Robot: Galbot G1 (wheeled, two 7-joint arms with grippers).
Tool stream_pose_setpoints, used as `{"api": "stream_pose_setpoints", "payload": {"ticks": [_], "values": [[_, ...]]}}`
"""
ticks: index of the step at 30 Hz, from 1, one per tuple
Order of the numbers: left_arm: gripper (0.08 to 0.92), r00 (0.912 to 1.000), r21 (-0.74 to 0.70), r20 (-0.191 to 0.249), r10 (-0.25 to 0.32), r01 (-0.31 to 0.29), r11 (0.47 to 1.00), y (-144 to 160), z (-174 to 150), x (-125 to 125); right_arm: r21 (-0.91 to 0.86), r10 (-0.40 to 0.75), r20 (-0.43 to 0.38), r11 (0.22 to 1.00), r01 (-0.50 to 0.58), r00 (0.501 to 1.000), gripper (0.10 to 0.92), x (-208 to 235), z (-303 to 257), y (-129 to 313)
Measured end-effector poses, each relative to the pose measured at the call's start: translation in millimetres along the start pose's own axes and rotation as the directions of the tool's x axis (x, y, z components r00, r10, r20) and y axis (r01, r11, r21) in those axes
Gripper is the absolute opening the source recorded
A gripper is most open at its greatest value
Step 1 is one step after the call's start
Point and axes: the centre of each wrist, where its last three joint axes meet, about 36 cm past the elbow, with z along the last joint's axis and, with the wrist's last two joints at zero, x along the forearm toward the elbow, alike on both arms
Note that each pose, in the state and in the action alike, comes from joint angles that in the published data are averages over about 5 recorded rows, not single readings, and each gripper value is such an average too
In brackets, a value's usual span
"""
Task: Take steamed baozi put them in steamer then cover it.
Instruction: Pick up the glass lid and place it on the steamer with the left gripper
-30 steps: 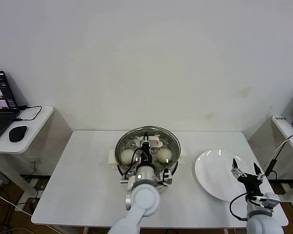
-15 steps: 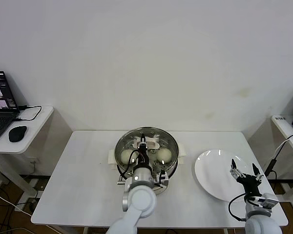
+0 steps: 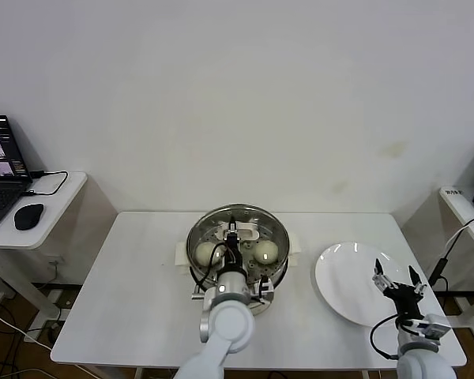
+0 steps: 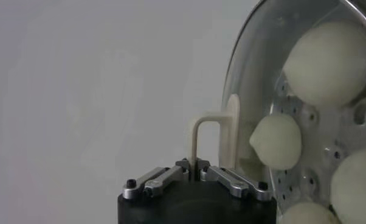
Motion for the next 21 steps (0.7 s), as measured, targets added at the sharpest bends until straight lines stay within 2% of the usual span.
{"api": "stream_pose_setpoints", "payload": {"ticks": [18, 21], "values": [[0.134, 1.0000, 0.006, 0.006, -0.001, 0.001, 1.000, -4.1, -1.9, 0.4, 0.000, 0.002, 0.002, 1.000, -0.002, 1.000, 0.823, -0.3, 0.7, -1.0], [0.165, 1.0000, 0.009, 0.008, 0.001, -0.001, 1.000, -4.5, -2.1, 1.7, 0.001, 0.003, 0.002, 1.000, -0.003, 1.000, 0.822, 0.0, 0.8, -1.6]]}}
